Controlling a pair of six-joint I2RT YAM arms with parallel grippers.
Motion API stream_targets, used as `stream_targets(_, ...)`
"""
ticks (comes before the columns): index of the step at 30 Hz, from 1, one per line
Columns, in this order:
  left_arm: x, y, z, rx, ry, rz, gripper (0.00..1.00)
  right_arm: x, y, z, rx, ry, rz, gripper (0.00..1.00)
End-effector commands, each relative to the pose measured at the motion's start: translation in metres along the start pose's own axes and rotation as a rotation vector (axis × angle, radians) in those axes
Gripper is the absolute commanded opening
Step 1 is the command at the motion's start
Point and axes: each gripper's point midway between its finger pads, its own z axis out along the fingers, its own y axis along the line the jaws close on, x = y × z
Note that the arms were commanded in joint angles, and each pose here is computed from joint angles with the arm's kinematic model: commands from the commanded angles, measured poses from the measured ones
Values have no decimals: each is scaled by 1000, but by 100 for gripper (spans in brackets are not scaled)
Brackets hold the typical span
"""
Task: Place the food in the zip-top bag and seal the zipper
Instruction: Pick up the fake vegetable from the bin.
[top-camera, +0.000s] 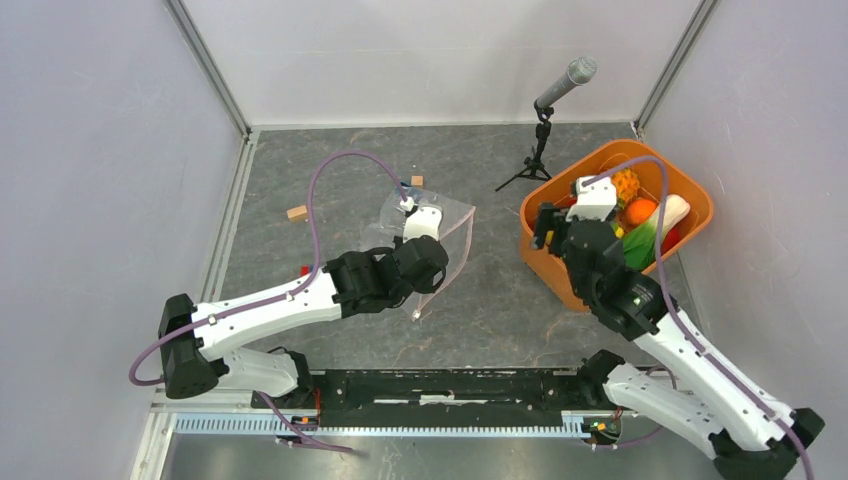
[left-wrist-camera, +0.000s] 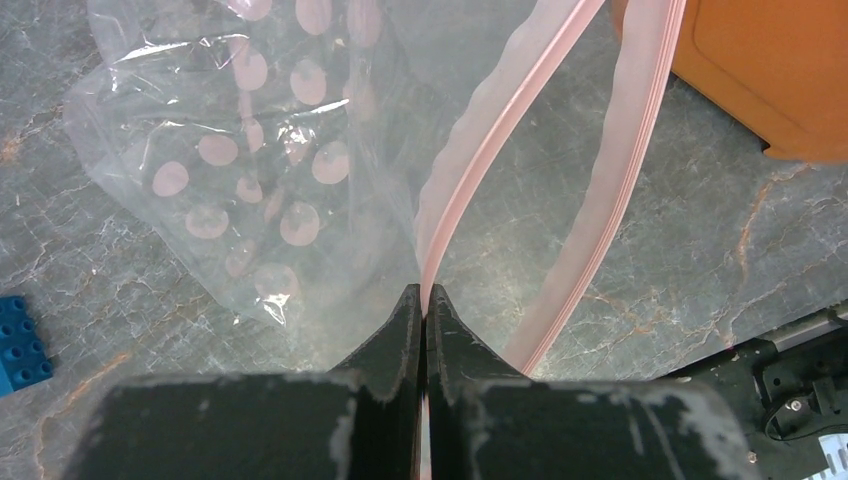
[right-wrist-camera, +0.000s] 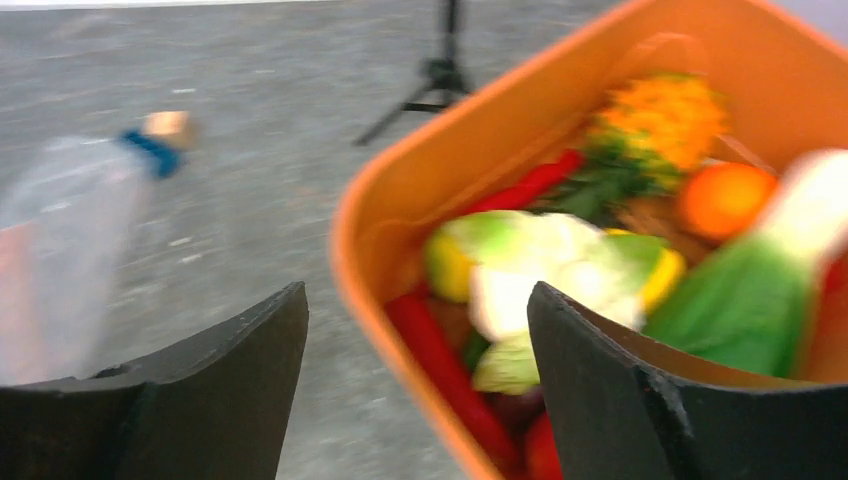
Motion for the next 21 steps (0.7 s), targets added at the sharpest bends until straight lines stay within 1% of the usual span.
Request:
stream_targets(1,-13,-7,-4,38,-47,-13,2,10,-63,17,192,95,-100,89)
stream_targets(3,-13,-7,-5,42,-47,-12,2,28,-73,30,171,184,-115,97)
stream_targets(6,-12,-9,-5,57,-48,-10,2,59,-89,47,143,309,-69,98)
stream_targets(7,-12,-10,-5,63,-48,-12,2,67,-92,51,129,332,-51,98)
stream_targets(11,-11,-9,-6,70,-52,-13,2,87,-117,62,199,384,7,98)
stream_targets(14,-11,-9,-6,71,-53,-12,2,97,-119,68,188,413,46,98)
stream_targets(16,-10,-9,-6,72,-52,-12,2,107,-123,73,216,414,66,98)
stream_targets(19,-9,-9,-5,71,-50,-11,2,121,-115,83,159,420,114,98)
stream_targets(21,-8,-9,-5,74,-48,-11,2,133,-116,88,161,439,132,97)
